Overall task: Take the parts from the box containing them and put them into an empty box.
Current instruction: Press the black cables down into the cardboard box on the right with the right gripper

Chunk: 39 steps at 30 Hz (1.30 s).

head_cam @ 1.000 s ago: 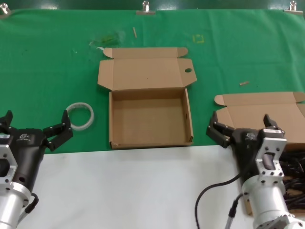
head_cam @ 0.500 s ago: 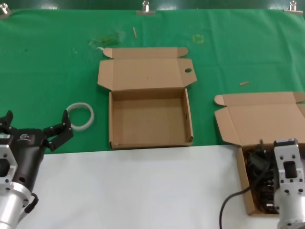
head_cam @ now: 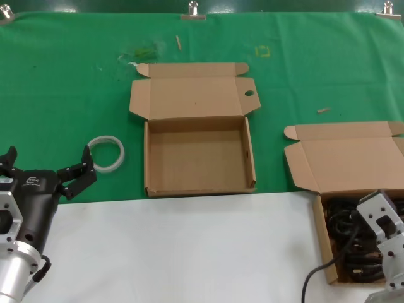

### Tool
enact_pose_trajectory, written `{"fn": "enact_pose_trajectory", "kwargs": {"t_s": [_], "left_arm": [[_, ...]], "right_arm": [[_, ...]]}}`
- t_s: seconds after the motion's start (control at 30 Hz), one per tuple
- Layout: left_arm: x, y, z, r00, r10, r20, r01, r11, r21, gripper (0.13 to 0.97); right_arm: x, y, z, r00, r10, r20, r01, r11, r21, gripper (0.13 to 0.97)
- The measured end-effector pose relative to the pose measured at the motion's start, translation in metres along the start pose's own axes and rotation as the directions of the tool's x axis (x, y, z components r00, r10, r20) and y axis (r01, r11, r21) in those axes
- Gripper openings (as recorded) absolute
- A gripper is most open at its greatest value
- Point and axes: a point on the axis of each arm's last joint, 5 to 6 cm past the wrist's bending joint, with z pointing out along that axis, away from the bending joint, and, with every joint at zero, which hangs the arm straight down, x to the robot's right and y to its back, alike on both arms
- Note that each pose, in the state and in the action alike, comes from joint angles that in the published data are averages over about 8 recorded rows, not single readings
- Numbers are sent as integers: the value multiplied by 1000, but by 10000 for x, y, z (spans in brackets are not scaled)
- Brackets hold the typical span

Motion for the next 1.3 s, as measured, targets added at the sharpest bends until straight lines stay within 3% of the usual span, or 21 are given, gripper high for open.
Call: {"fn": "enact_pose_trajectory", "kwargs": {"t_s": [0.33,0.53,0.83,1.3], "left_arm": [[0,0,0,1000,0,0,0,1000,0,965],[0,0,0,1000,0,0,0,1000,0,965],[0,0,0,1000,0,0,0,1000,0,965],[0,0,0,1000,0,0,0,1000,0,965]], "right_arm": [[127,-8,118,953,-277,122,282,959,-25,966],[191,3,178,912,-382,150,388,922,-13,966],[251,0,253,884,-443,148,449,893,-9,966],[234,7,365,874,-463,147,469,883,-6,966]]}}
